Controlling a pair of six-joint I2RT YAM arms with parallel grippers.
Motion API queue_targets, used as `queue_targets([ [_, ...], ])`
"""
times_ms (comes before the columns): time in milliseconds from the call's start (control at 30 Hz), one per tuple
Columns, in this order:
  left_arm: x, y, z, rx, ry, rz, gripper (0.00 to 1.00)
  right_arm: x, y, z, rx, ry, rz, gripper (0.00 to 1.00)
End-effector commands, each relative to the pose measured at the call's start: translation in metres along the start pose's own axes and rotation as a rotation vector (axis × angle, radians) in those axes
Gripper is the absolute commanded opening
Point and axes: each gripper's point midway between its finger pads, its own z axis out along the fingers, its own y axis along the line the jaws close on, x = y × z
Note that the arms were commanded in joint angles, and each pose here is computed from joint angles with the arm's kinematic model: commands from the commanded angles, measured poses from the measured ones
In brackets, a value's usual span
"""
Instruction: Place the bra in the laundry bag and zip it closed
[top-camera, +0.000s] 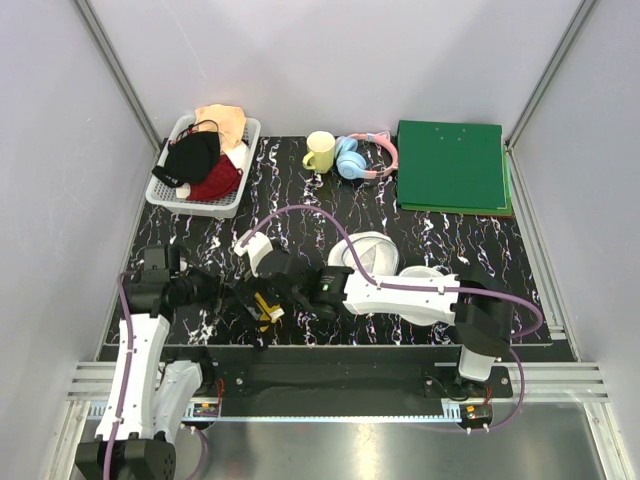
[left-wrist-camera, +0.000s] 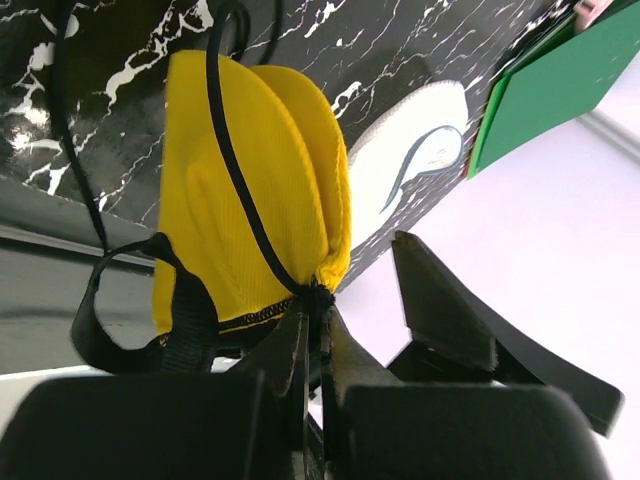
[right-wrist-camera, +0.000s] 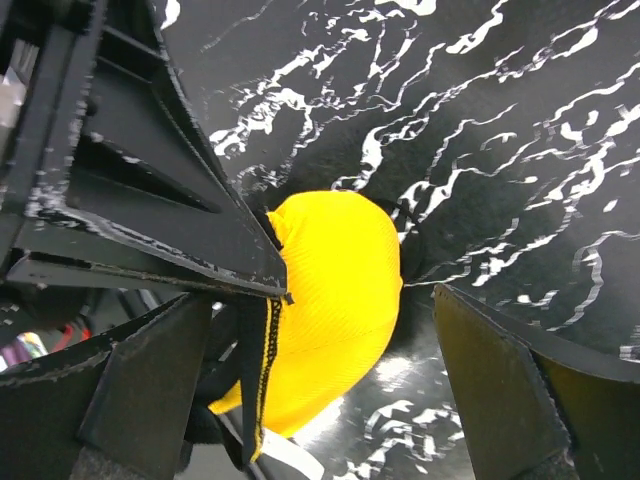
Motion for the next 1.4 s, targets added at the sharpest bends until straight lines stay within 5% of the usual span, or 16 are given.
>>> queue_targets([
  [0, 0.009, -0.011, -0.014, 0.019, 0.006, -0.077, 0.0, -0.013, 0.012, -0.001, -0.016, -0.081, 0.14, 1.0],
  [633, 0.002, -0.019, -0.026, 0.026, -0.073, -0.121, 0.0, 0.018, 0.029, 0.022, -0.074, 0.0, 0.204, 0.71],
  [733, -0.002, -0.023, -0.03, 0.036, -0.102, -0.088, 0.0, 0.018, 0.022, 0.022, -0.04, -0.01, 0.21, 0.47],
  [833, -0.004, -0.029, -0.033, 0.057, -0.121, -0.056, 0.0, 0.023, 0.019, 0.023, -0.049, 0.014, 0.22, 0.12],
  [867, -0.006, -0.037, -0.035, 0.087, -0.132, -0.021, 0.05, 0.024, 0.013, 0.024, -0.04, 0.023, 0.231, 0.01],
  [933, -0.009, -0.044, -0.042, 0.103, -0.168, 0.069, 0.25, 0.03, 0.0, 0.021, -0.023, 0.051, 0.253, 0.0],
  [967, -0.009, -0.055, -0.052, 0.131, -0.192, 0.117, 0.47, 0.03, -0.013, 0.021, -0.008, 0.052, 0.276, 0.0],
  [1067, -0.011, -0.075, -0.076, 0.187, -0.277, 0.281, 0.77, 0.033, -0.035, 0.009, -0.006, 0.059, 0.31, 0.0],
  [1167, -0.016, -0.096, -0.099, 0.23, -0.373, 0.454, 0.82, 0.022, -0.067, -0.017, -0.013, 0.054, 0.352, 0.0],
  [1367, -0.019, -0.129, -0.093, 0.265, -0.353, 0.65, 0.79, -0.004, -0.122, -0.08, 0.028, 0.031, 0.43, 0.0],
])
